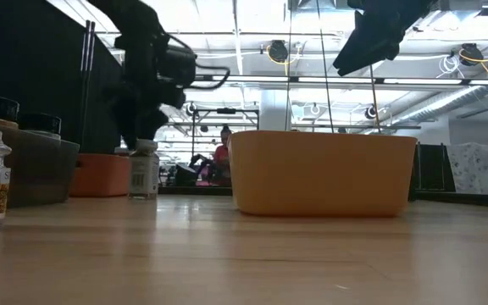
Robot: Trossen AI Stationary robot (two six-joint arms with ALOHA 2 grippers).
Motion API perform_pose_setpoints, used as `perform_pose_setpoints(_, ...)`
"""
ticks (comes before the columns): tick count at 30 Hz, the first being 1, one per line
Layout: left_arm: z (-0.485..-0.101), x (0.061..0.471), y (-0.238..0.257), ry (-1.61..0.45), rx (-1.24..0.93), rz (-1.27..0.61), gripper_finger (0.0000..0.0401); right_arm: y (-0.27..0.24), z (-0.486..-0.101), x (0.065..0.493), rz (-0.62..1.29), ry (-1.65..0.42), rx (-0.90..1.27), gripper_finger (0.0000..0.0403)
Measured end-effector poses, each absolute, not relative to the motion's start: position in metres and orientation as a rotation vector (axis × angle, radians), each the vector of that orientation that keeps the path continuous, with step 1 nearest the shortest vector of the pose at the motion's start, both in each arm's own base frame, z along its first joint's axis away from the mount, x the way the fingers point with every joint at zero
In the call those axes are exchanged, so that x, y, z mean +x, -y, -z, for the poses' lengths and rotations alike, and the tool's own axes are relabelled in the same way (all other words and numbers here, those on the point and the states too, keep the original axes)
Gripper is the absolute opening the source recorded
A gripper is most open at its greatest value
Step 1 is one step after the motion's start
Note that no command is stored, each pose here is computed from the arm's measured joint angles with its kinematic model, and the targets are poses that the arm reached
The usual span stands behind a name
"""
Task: Sort spices by type
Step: Put the top white spice bottle into the orange bin
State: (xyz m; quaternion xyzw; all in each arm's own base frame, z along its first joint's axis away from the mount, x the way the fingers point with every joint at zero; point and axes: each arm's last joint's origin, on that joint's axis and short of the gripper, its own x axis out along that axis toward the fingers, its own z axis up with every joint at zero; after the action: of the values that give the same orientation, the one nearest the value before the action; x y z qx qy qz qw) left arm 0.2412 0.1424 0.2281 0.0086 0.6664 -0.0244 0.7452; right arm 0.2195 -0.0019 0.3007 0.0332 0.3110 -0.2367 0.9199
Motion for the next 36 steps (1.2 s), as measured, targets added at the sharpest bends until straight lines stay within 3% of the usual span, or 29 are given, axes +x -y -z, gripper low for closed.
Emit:
perform_pose_setpoints(9, -0.208, 0.240, -0.142, -1.431, 0.056, 0.061, 0.0297, 0.002, -0.301, 0.220, 0.488, -0.637, 0.073, 0.0226)
perform_pose_setpoints(23, -0.208, 0.243, -0.143, -1.404, 0.074, 0.051, 0.0295, 0.002, -0.301, 0.220, 0.489, -0.629, 0.079, 0.0226)
perform_pose_setpoints(26, -0.208, 0.243, -0.143, -1.404, 0.074, 0.052, 0.0275, 0.002, -0.302, 0.220, 0.489, -0.625, 0.080, 0.0226)
perform_pose_setpoints(31, -0.208, 0.243, -0.143, -1.404, 0.073, 0.051, 0.0207, 0.002, -0.302, 0.220, 0.491, -0.622, 0.088, 0.0226)
perform_pose_setpoints(36, -0.209, 0.244, -0.141, -1.409, 0.074, 0.056, 0.0203, 0.002, -0.302, 0.220, 0.496, -0.618, 0.103, 0.0226)
